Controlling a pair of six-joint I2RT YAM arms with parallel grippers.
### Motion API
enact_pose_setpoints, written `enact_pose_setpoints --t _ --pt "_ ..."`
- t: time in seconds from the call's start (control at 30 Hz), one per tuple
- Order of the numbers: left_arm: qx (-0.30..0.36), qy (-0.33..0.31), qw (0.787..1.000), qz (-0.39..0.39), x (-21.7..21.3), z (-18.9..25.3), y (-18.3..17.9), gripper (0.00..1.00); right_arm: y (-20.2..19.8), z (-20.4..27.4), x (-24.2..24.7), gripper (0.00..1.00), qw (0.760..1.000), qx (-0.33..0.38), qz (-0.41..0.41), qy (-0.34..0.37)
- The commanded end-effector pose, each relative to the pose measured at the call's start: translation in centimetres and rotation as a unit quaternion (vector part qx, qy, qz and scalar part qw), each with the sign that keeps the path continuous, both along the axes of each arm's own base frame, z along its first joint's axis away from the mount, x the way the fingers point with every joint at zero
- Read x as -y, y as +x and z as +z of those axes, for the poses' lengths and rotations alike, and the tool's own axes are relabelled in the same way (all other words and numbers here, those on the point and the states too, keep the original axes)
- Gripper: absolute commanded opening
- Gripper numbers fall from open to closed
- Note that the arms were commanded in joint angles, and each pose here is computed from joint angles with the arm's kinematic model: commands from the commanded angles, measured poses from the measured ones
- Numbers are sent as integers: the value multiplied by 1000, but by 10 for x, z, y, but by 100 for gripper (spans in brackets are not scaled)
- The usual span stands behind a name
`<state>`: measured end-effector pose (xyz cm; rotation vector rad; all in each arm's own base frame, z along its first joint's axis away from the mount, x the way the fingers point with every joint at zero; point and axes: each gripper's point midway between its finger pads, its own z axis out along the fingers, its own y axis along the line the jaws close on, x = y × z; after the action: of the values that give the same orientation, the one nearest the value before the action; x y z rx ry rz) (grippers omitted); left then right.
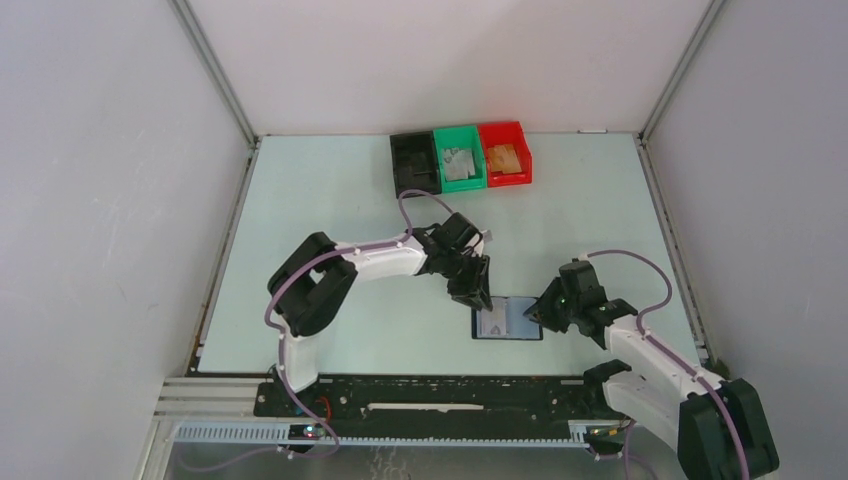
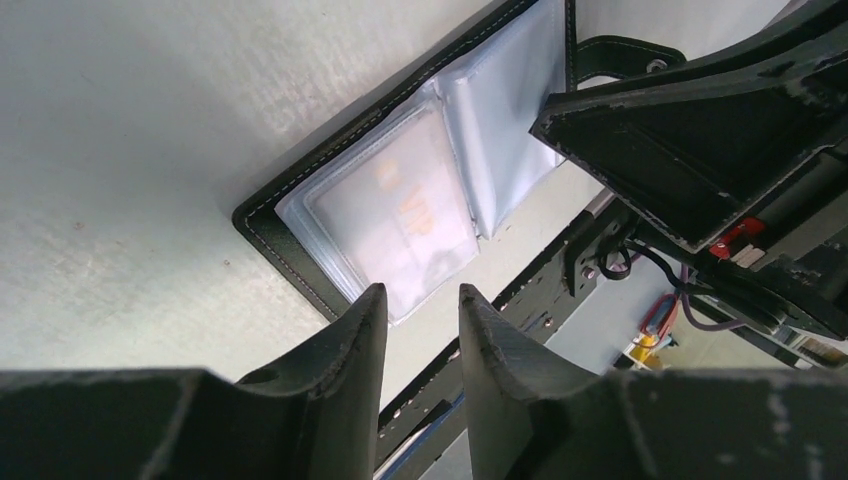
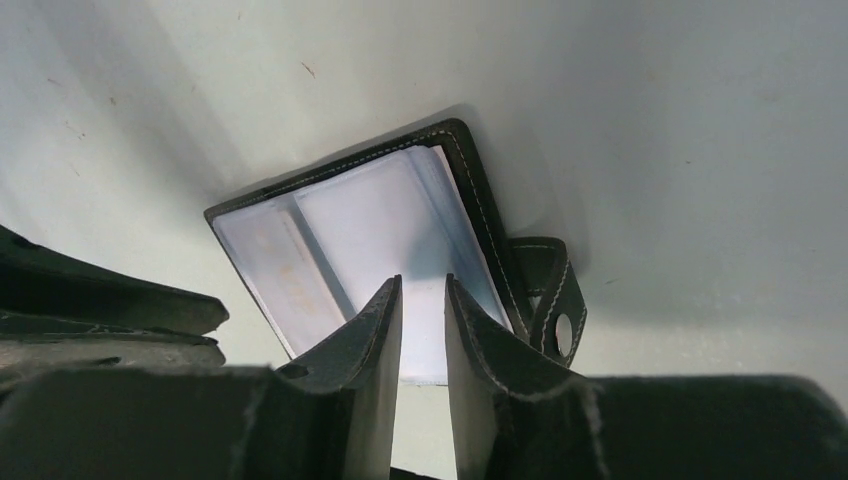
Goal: Take the credit cards out of the card holder
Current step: Remove the credit card from the card holder.
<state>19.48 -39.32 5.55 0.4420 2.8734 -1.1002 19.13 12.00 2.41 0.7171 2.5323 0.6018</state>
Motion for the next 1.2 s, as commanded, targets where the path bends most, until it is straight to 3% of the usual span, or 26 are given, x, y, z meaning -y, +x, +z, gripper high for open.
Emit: enact_pose_setpoints --t 0.0,0.63,1.17 --pt "-6 -6 1000 -9 5 -4 -3 38 13 0 11 31 999 10 -21 -24" --pt "-17 17 1000 -10 13 -22 -2 38 11 -3 11 31 999 7 -21 -22" --pt "-2 -65 998 -27 39 25 0 37 7 -9 11 31 1000 3 -23 -16"
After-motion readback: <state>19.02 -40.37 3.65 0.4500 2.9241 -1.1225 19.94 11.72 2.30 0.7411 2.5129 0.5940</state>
